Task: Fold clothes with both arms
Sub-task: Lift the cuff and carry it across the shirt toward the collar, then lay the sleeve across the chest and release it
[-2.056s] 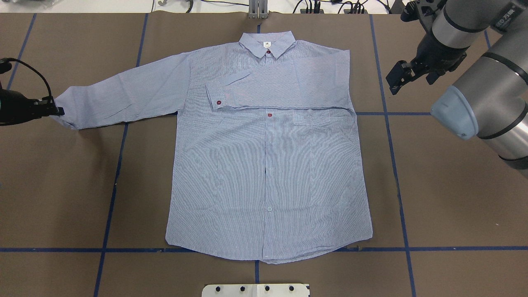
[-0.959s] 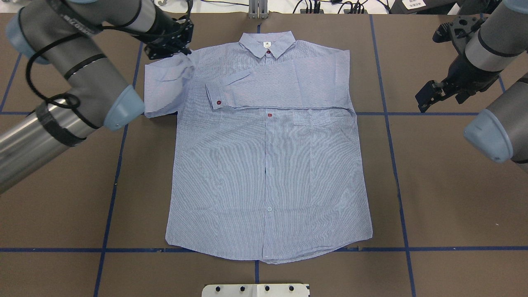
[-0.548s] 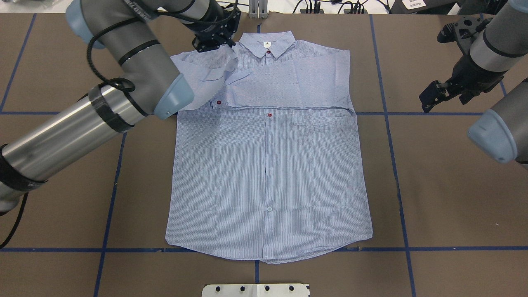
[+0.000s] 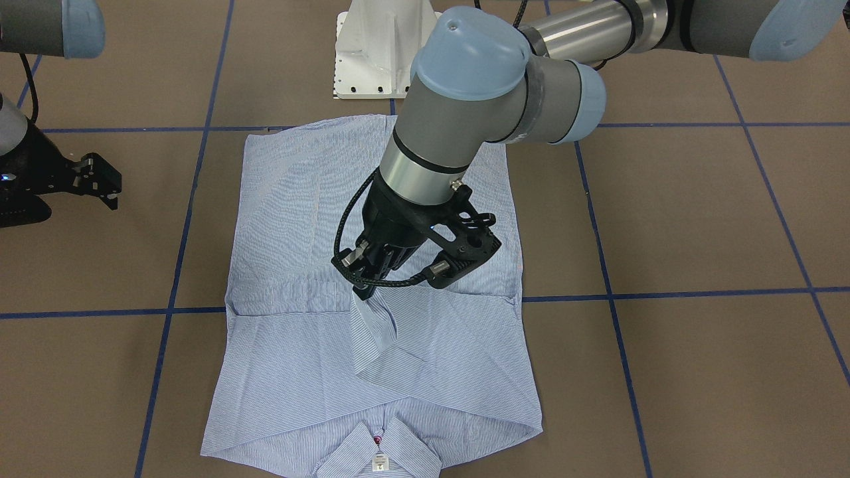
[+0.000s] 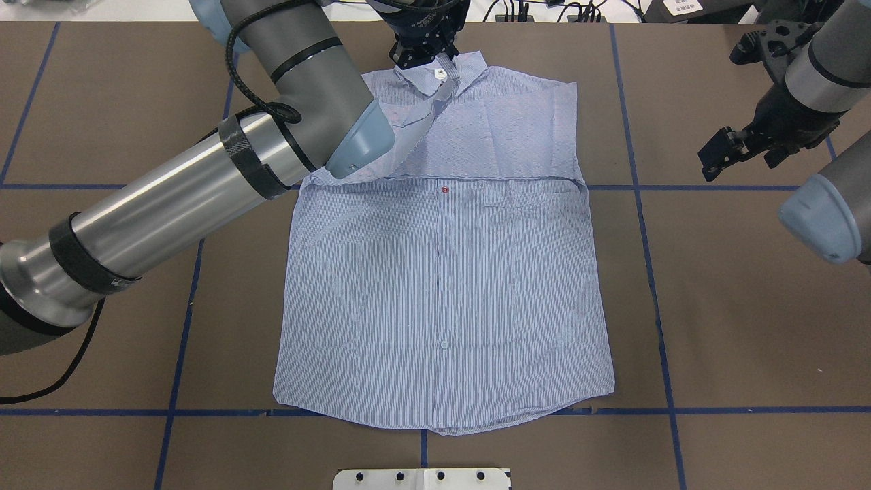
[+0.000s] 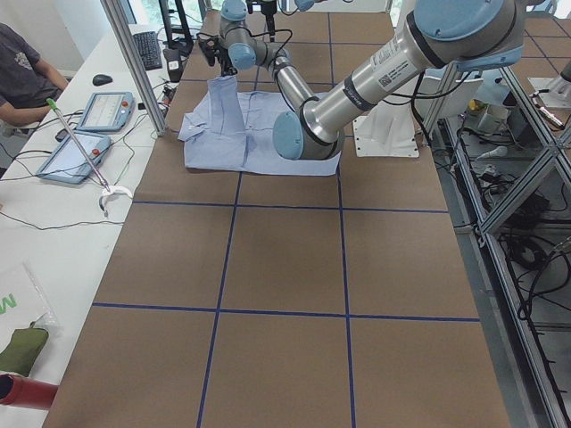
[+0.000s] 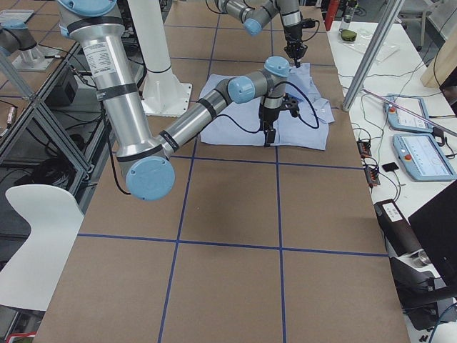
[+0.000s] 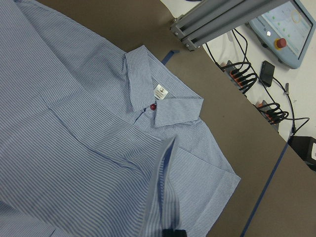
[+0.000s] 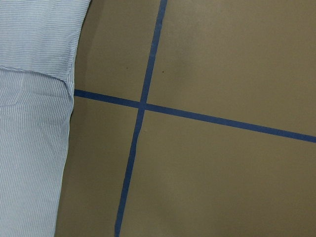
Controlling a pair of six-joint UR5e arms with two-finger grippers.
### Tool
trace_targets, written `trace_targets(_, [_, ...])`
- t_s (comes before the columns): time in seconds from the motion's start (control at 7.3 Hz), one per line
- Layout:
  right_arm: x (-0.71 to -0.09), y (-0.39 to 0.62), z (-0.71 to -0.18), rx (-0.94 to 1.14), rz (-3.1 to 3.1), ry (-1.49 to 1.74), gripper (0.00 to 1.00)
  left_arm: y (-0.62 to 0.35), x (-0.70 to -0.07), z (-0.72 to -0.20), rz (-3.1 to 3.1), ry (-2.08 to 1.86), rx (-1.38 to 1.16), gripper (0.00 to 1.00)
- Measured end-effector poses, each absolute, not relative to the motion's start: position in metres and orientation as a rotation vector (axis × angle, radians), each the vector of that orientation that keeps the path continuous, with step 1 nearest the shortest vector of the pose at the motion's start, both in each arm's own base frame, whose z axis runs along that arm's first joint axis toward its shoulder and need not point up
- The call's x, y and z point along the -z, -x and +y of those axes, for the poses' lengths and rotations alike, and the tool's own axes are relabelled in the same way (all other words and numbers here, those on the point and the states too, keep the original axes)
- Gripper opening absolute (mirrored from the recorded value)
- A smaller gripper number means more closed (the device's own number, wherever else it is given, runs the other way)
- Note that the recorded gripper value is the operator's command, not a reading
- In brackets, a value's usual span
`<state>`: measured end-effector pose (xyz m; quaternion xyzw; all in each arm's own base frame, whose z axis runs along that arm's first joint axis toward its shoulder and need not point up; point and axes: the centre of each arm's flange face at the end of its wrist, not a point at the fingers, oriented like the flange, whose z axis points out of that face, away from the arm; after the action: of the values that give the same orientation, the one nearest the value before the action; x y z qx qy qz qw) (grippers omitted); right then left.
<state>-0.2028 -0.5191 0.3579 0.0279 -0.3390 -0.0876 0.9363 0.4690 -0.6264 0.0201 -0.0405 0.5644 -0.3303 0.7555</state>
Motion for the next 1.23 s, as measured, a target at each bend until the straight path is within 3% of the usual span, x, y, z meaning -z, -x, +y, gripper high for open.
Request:
trace_targets(0.69, [-0.360,0.202,-0.520,0.173,-0.689,-0.053,1.00,-0.568,-0.047,-0.588,1.211,0.041,0.719,0.00])
trace_targets(1.23, [-0.359,0.203,-0.521,0.168,-0.688,-0.053,1.00,-0.662,-0.071,-0.520,1.220,-0.035,0.690,0.00])
